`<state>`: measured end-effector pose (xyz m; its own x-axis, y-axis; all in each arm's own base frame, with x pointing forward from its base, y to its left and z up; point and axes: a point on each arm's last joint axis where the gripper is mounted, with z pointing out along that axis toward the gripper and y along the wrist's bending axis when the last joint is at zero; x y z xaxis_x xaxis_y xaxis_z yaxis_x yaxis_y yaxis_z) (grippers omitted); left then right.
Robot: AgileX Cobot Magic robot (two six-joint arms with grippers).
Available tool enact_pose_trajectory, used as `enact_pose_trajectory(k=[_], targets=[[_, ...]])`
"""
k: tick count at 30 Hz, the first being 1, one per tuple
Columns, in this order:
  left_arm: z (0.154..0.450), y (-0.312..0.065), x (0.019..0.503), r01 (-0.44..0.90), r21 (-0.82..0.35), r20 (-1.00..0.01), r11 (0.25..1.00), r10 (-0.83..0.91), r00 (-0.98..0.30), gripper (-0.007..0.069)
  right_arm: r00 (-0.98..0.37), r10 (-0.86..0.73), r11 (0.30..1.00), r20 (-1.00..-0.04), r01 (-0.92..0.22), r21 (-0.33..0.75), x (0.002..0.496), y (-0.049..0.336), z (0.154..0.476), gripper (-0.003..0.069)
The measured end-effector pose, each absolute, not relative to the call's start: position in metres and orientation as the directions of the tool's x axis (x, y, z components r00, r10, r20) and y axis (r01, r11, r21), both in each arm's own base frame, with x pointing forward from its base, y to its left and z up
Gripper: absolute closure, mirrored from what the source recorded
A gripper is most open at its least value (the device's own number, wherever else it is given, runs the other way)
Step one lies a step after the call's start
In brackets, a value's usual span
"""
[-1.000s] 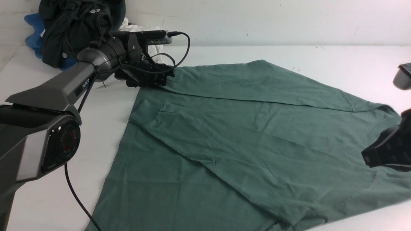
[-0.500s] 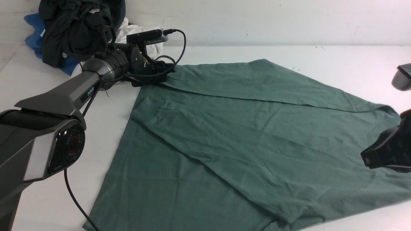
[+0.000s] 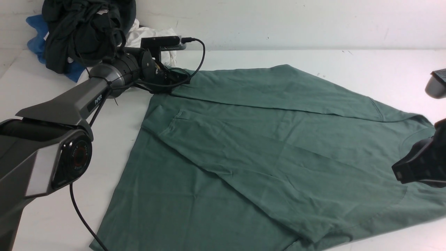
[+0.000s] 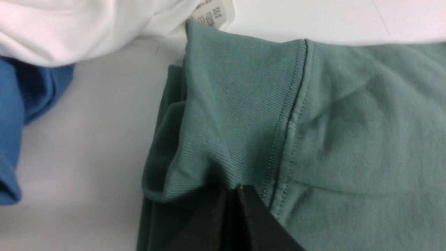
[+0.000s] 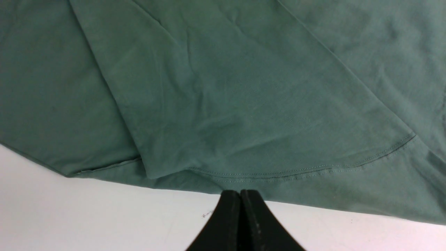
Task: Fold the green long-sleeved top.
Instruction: Use the left arm to clamp the cuff farthest from it, then use the left arm to drag and drop the cuff onto the cuff closest to the left arm
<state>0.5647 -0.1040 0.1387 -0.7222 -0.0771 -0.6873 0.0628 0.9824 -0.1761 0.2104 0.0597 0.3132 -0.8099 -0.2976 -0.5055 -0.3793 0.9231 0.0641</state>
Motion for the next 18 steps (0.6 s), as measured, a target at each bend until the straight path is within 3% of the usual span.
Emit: enact_pose_trajectory(k=[12,18], targets=[[0.206,-0.11,0.55,0.206,-0.06,-0.723,0.977,0.1,-0.684,0.062,-0.81,-0.299,0.923,-0.505,-0.38,0.062,0.21,0.06,0.313,0.0674],[0.229,-0.124,0.532,0.292,0.035,-0.667,0.956,0.24,-0.706,0.062,-0.81,-0.3,0.923,-0.503,-0.38,0.061,0.21,0.059,0.313,0.0674]])
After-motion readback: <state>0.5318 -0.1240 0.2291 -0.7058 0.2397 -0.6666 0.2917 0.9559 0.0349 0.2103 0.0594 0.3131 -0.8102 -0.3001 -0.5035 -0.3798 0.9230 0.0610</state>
